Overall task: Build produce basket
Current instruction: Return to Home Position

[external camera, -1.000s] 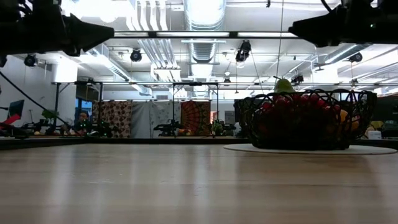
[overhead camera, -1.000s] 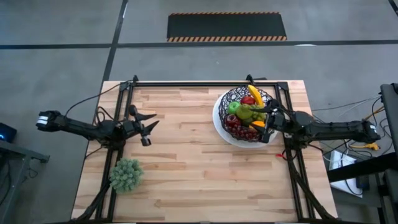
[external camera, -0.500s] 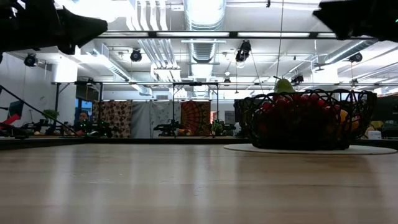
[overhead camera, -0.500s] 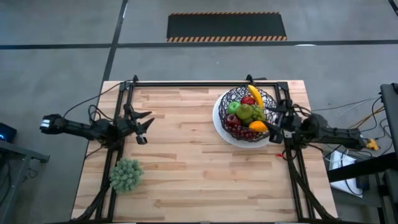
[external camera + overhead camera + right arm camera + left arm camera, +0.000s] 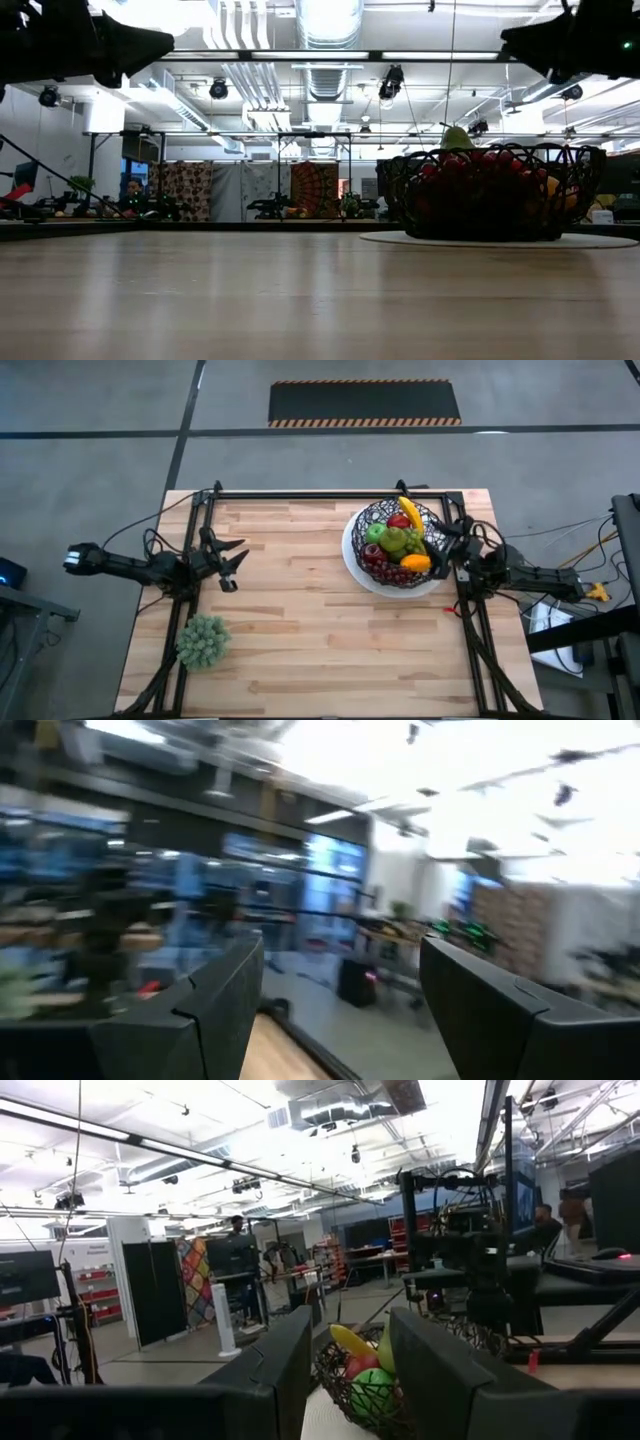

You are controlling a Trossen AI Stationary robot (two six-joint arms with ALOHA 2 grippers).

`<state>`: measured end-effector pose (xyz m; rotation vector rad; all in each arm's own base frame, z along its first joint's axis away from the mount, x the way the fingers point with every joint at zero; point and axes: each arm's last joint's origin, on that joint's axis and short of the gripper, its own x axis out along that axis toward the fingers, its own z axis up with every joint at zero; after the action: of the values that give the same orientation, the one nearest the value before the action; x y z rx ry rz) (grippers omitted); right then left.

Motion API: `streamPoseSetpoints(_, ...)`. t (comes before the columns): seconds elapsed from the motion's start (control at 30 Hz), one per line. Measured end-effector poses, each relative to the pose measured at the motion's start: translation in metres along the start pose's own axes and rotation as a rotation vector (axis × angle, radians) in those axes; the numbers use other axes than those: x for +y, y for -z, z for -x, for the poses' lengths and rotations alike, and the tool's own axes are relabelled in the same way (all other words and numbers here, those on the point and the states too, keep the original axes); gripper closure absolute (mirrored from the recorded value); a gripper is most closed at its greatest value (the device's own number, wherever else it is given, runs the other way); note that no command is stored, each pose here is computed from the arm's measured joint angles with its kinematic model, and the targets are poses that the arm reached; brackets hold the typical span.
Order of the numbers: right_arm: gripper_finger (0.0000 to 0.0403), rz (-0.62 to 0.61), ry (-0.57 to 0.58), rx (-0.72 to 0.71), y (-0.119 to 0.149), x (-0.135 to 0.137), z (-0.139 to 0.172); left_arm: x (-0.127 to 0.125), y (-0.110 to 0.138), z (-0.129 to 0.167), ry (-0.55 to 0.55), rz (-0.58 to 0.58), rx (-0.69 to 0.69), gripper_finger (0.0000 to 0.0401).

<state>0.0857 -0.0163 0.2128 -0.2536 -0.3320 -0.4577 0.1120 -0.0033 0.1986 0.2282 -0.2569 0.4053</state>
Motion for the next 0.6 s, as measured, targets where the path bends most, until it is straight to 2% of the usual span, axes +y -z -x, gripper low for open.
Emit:
streamPoseSetpoints(0.13,0.0151,-0.116,0.118,0.057,0.0037,-0.0023,-0.0008,-0.0003,0.0007,-0.0002,0.002,-0.003,0.005,0.028)
streamPoseSetpoints(0.3,0.0149,-0.22,0.138,0.073,0.0058,-0.0019,-0.0017,-0.0004,0.0008,-0.0003,0.002,-0.004,0.006,0.028)
streamPoseSetpoints(0.6,0.0147,-0.222,0.135,0.086,0.0071,-0.0011,-0.0026,-0.0005,0.0009,-0.0002,0.003,-0.004,0.006,0.028)
